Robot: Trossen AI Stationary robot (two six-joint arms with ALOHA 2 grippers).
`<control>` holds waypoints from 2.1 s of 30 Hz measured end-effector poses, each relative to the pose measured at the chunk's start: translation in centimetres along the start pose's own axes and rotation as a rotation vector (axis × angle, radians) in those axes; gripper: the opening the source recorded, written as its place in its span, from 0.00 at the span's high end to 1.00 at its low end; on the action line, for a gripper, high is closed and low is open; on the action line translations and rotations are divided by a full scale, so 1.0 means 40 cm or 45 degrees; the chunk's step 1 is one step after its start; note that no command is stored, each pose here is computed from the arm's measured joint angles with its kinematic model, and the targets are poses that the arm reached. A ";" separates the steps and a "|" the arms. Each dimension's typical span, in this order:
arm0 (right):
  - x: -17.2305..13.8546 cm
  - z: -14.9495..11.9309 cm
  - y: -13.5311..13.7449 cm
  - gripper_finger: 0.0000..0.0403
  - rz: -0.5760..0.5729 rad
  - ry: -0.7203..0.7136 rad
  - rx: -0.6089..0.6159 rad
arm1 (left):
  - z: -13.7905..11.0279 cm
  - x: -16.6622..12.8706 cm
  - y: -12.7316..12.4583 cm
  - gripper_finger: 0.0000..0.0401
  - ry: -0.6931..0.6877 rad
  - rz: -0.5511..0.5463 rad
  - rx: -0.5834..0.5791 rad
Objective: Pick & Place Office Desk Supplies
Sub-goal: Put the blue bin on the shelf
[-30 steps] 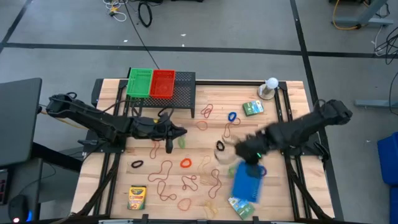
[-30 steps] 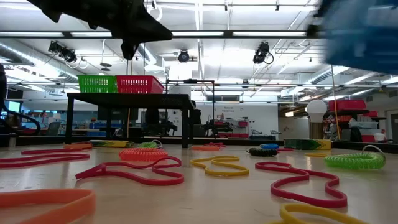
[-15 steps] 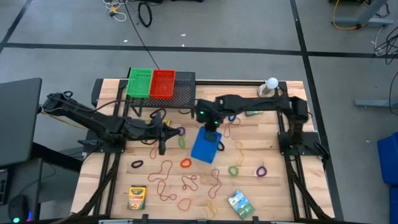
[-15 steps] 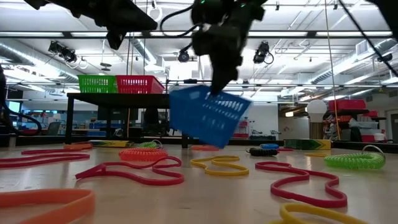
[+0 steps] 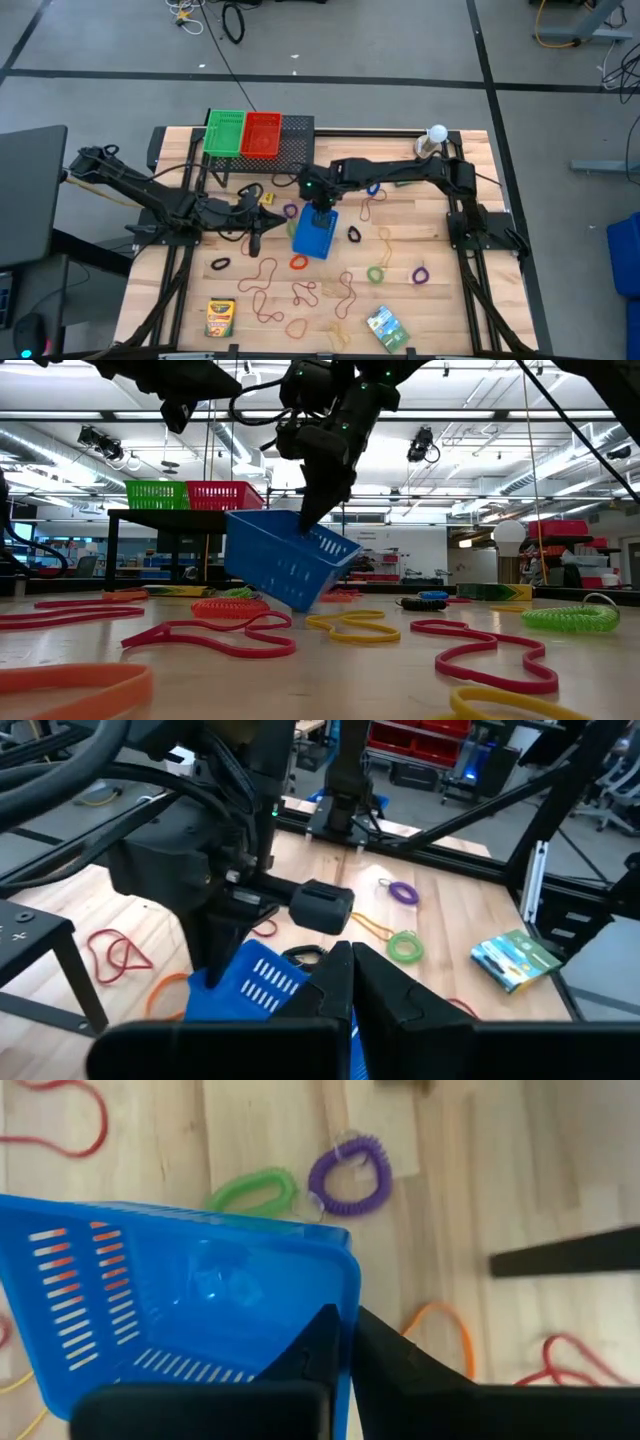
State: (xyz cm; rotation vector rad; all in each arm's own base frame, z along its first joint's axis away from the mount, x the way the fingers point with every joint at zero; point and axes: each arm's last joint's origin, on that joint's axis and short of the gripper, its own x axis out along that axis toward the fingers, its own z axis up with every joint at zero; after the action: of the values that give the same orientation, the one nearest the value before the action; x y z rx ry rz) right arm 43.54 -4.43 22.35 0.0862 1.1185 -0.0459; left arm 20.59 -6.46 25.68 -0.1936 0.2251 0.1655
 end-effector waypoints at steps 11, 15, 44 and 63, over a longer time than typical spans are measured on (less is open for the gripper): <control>-0.014 0.003 0.031 0.71 -0.096 -0.024 -0.045 | -0.001 0.000 -0.005 0.98 0.033 -0.105 -0.068; -0.091 0.000 0.043 0.66 -0.137 -0.053 -0.058 | 0.001 0.001 -0.005 0.98 0.015 -0.086 -0.033; -0.300 -0.411 0.074 0.94 -0.252 -0.917 0.339 | 0.014 0.087 -0.016 0.96 0.436 -0.026 -0.037; -0.290 -0.485 0.068 0.94 -0.223 -0.874 0.224 | -0.087 0.335 -0.092 0.59 0.936 -0.001 0.415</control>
State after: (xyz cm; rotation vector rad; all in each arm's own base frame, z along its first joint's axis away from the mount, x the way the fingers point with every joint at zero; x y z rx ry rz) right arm 21.32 -0.01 24.48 0.1182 0.4309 -0.3082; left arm 33.44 -8.87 19.82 0.0798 0.9763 0.0483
